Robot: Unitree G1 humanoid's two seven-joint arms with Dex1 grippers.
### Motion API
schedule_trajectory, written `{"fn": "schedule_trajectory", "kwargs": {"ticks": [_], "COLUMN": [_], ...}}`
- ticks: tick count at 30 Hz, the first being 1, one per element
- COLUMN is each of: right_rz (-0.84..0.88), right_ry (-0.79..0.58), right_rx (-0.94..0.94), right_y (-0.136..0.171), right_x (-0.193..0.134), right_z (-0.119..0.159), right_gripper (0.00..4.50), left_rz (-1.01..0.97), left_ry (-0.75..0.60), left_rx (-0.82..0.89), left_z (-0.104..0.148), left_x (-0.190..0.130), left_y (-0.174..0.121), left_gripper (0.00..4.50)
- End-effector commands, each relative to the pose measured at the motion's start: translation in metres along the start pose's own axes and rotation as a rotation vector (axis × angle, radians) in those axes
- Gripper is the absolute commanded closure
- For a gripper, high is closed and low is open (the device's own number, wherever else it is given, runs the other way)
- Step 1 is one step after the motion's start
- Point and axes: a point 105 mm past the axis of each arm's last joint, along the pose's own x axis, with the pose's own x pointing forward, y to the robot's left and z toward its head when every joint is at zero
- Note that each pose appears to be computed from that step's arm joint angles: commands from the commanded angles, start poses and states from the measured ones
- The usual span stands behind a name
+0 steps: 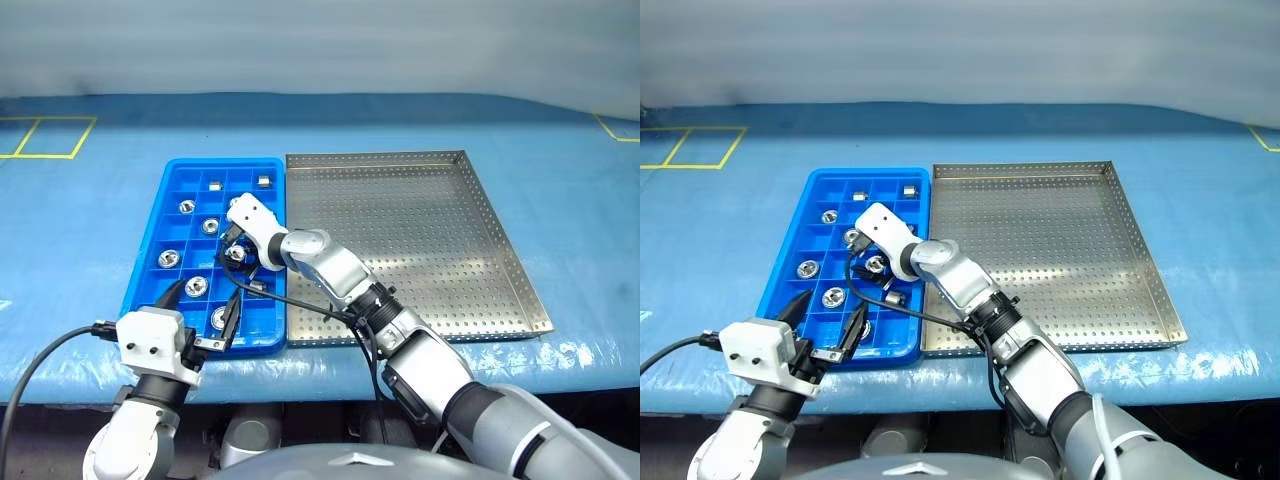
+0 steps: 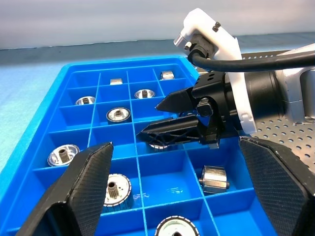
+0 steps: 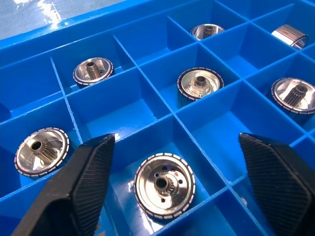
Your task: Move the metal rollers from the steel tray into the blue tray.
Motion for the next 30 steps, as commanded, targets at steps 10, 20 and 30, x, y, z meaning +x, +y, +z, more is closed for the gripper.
{"fn": "schedule_trajectory", "kwargs": {"ticks": [10,20,30], "right_rz": [-0.106,-0.226,-0.262], "right_ry": [-0.272,-0.222,-0.225], "right_rx": [0.046,0.026,-0.011], "right_y": [-0.024,-0.039,-0.037], "right_x": [-0.062,-0.109,-0.148], "right_z": [0.039,0.000,-0.022], "right_gripper": [0.03,0.03,0.03], "left_rz": [0.048,-0.002,-0.093], "left_ry": [-0.031,-0.073,-0.067], "left_rx": [0.072,0.102,0.077], "left_z": [0.009,0.022,0.017], "left_x": [0.024,0.075,0.101], "left_y": [0.031,0.041,0.028], "left_gripper": [0.00,0.00,0.00]}}
